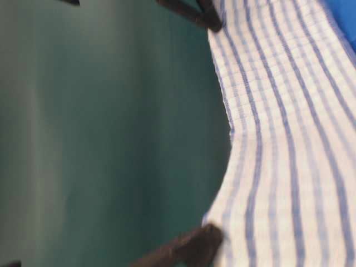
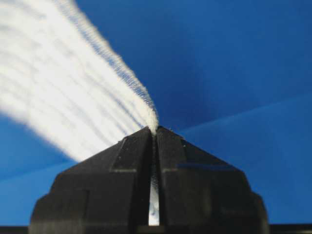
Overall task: Fold the blue towel.
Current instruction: 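Lift the strip with both grippers off the table, then rotate the held strip to vertical, right gripper at top, left at bottom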
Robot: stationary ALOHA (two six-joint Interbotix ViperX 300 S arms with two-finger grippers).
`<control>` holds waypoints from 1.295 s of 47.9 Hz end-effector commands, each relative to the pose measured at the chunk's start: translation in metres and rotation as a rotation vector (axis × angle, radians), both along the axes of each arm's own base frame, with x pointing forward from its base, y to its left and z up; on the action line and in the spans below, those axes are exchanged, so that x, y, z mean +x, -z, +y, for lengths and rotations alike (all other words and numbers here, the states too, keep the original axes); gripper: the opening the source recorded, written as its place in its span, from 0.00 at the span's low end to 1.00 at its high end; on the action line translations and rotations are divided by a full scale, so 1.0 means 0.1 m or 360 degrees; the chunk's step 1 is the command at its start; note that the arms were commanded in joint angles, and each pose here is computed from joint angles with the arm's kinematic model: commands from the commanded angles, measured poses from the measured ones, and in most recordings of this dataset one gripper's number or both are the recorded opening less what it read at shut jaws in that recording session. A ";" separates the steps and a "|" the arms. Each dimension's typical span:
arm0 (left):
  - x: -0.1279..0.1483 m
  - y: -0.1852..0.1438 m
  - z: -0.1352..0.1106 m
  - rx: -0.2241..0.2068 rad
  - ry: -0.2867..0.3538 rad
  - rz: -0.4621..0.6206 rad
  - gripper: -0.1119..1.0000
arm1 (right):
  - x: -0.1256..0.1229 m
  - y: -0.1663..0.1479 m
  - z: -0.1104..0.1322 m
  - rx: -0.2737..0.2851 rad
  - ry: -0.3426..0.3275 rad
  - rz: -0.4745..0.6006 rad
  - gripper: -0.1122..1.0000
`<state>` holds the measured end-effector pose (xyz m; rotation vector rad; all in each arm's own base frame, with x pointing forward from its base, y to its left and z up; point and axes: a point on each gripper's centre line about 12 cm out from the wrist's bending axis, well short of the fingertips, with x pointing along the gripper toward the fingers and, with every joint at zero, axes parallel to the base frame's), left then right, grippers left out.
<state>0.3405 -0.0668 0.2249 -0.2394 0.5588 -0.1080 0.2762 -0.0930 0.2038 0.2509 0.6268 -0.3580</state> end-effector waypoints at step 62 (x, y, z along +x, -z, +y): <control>1.43 0.03 -0.23 -0.0027 -0.0013 -0.0261 0.11 | 0.51 -0.28 -1.04 -0.0327 0.0158 0.0038 0.12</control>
